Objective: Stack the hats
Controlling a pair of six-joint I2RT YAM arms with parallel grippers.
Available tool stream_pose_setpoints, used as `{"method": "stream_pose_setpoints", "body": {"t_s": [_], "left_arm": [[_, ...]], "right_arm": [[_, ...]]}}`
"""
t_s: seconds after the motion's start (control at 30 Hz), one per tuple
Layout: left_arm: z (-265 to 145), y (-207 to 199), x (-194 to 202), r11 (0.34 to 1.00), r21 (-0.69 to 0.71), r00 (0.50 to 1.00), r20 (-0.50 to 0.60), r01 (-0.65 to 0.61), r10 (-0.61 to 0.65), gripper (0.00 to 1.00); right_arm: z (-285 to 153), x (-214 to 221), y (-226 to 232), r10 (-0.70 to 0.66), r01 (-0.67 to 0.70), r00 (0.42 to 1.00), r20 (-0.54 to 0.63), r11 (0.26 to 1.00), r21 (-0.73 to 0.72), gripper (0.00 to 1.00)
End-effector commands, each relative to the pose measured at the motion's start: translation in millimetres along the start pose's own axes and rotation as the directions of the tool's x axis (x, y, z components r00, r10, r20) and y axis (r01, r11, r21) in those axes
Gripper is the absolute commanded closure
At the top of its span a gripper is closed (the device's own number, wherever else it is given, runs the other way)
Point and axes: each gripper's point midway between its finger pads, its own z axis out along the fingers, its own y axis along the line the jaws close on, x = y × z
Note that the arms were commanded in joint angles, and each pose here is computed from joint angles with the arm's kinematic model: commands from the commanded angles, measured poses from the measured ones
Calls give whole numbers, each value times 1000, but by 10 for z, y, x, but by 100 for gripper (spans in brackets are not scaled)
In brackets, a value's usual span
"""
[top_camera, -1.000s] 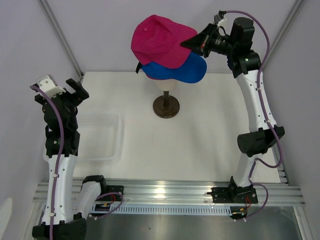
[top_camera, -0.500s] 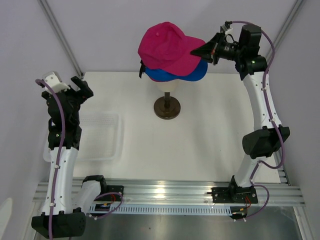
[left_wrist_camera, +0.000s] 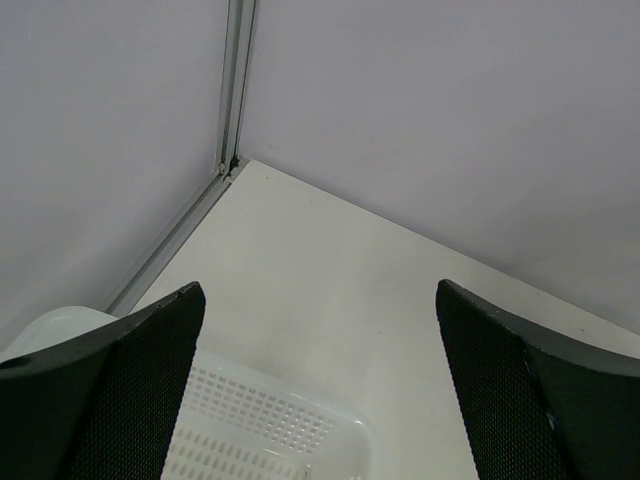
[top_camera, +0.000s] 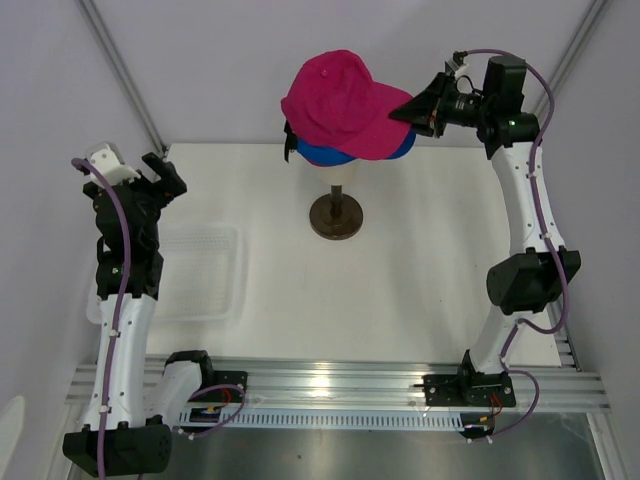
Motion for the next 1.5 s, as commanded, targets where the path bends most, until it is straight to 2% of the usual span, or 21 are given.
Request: {"method": "stream_pose_setpoints", "body": {"t_s": [0.0, 0.03, 0.13, 0.2, 0.47, 0.57, 0.6, 0.7, 0.73, 0.8, 0.83, 0.93, 1.07, 1.3, 1.37, 1.47], "left_arm": [[-32, -22, -194, 1000, 11, 998, 58, -13, 12, 0], [-33, -23, -197, 1000, 11, 998, 58, -13, 12, 0], [-36, -28, -210, 1000, 13, 998, 60, -14, 13, 0], [-37, -29, -203, 1000, 14, 998, 57, -14, 13, 0], [-65, -78, -271, 999, 36, 997, 70, -13, 11, 0], [-70, -80, -269, 999, 40, 997, 71, -12, 9, 1], [-69, -77, -245, 999, 40, 998, 66, -10, 7, 1], [-78, -77, -231, 999, 44, 998, 66, -8, 5, 0], [-79, -78, -234, 999, 44, 998, 66, -8, 5, 1], [-92, -67, -233, 999, 41, 998, 69, -12, 9, 1], [-102, -68, -249, 999, 40, 997, 73, -14, 11, 1], [-113, -51, -255, 999, 34, 997, 77, -20, 17, 1], [-107, -66, -248, 999, 42, 997, 75, -16, 12, 0], [-74, -75, -217, 999, 45, 998, 68, -12, 9, 0], [-59, -72, -196, 999, 44, 998, 62, -15, 12, 0], [-41, -73, -184, 999, 42, 998, 56, -16, 14, 1]], "right_arm": [[-65, -139, -101, -113, 110, 992, 61, 993, 53, 67], [-95, -110, -67, -124, 120, 990, 73, 991, 58, 55], [-107, -67, 18, -160, 156, 981, 106, 987, 42, 40], [-103, 39, 63, -146, 146, 981, 131, 989, 9, 36], [-66, 332, 61, -95, 98, 974, 206, 995, -2, 34], [-99, 365, 206, -94, 111, 961, 259, 993, -51, 34], [-110, 404, 261, -97, 118, 959, 267, 991, -62, 35], [-114, 362, 206, -95, 112, 949, 302, 993, -38, 48], [-112, 341, 207, -96, 112, 946, 309, 993, -36, 59], [-119, 298, 272, -108, 133, 940, 323, 990, -55, 68], [-109, 294, 276, -108, 134, 942, 319, 989, -60, 82], [-106, 284, 343, -127, 154, 943, 309, 986, -64, 100], [-94, 210, 253, -117, 126, 958, 264, 992, -20, 100], [-131, 75, 480, -171, 185, 969, 180, 981, -61, 100], [-145, 71, 606, -199, 219, 966, 164, 969, -115, 100], [-150, 67, 649, -177, 198, 976, 130, 965, -172, 100]]}}
